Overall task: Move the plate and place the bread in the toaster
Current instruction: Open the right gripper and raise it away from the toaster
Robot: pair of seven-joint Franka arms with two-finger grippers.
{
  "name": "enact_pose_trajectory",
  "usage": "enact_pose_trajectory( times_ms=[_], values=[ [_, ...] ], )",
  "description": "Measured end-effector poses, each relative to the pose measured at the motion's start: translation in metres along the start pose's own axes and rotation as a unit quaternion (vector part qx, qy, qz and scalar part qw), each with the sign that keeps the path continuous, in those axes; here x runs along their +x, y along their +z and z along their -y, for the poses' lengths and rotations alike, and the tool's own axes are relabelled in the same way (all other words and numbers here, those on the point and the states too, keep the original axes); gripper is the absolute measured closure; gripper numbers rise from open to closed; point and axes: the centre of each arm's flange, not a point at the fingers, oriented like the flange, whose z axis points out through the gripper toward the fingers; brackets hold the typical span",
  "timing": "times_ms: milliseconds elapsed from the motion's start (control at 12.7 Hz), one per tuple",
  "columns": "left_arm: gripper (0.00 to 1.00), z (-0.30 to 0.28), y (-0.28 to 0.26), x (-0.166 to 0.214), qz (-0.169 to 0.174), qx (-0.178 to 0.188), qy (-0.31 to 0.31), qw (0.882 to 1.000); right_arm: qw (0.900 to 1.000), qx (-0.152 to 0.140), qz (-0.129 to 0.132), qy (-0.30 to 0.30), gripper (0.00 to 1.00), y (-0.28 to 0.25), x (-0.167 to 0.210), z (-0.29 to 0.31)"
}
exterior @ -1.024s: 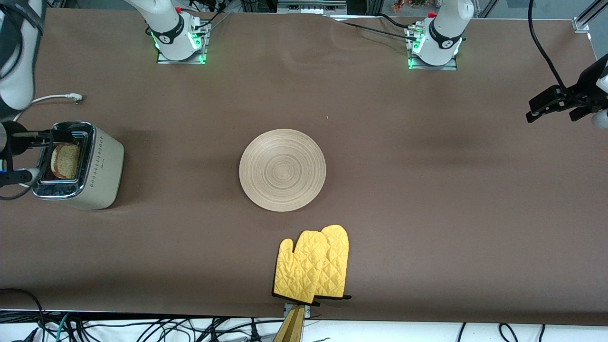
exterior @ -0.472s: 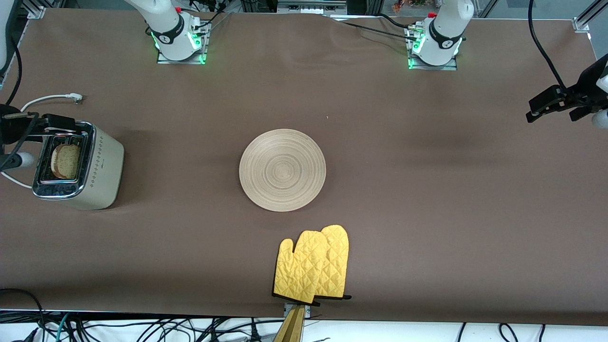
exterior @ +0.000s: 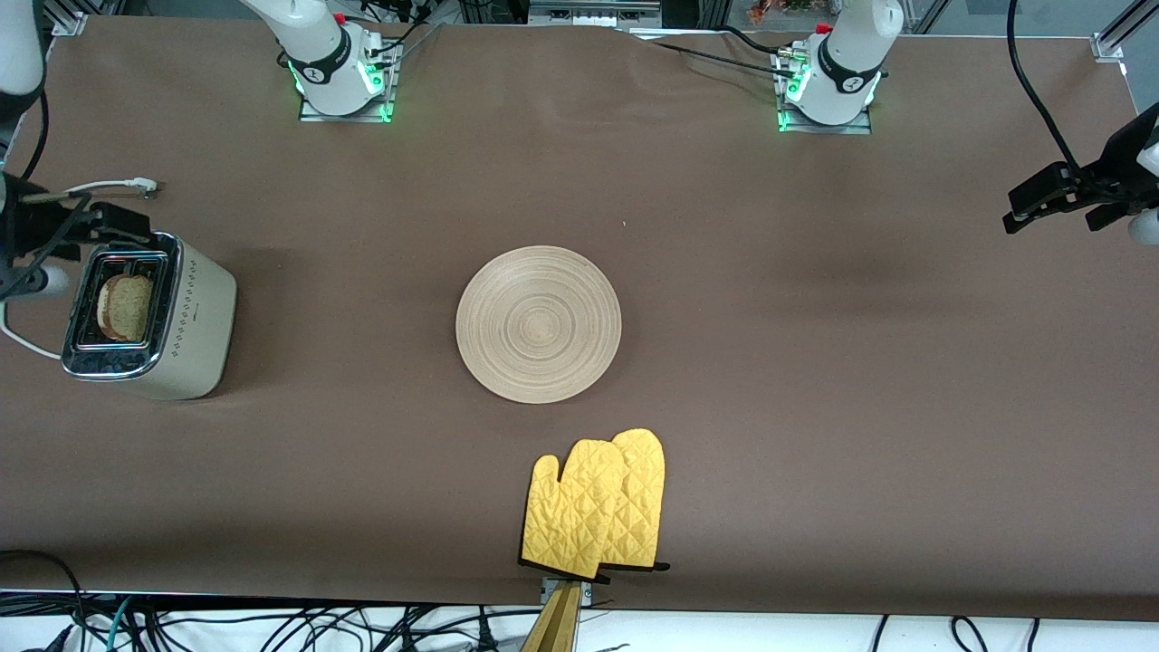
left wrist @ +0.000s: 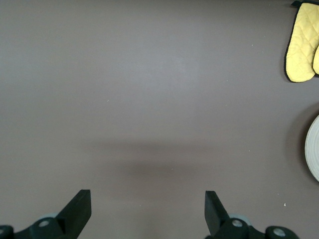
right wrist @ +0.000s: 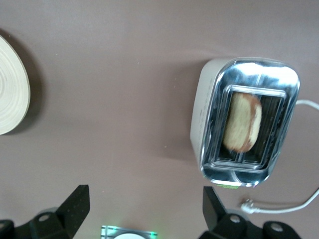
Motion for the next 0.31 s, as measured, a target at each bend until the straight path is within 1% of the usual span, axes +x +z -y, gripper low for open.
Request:
enact_pose_trajectory(
  times_ms=[79,157,236,315],
  values=[
    [0.0,0.0,0.0,0.0,0.0,0.0,0.0,1.0,1.0,0.0,-0.006,0.015,0.0,-0.0003,-0.0113,0.0074],
    [0.0,0.0001,0.0,0.0,0.0,0.0,0.0,1.0,1.0,0.0,-0.018,0.023,0.0,-0.0027,-0.0173,0.0101],
    [0.0,0.0001,0.0,0.0,0.0,0.0,0.0,1.0,0.999,-0.001,-0.03,0.025,0.0,-0.0045,-0.0195,0.0083],
    [0.0,0.0001,0.0,0.0,0.0,0.0,0.0,1.0,0.999,-0.001,-0.037,0.027,0.0,-0.0058,-0.0198,0.0055]
  ],
)
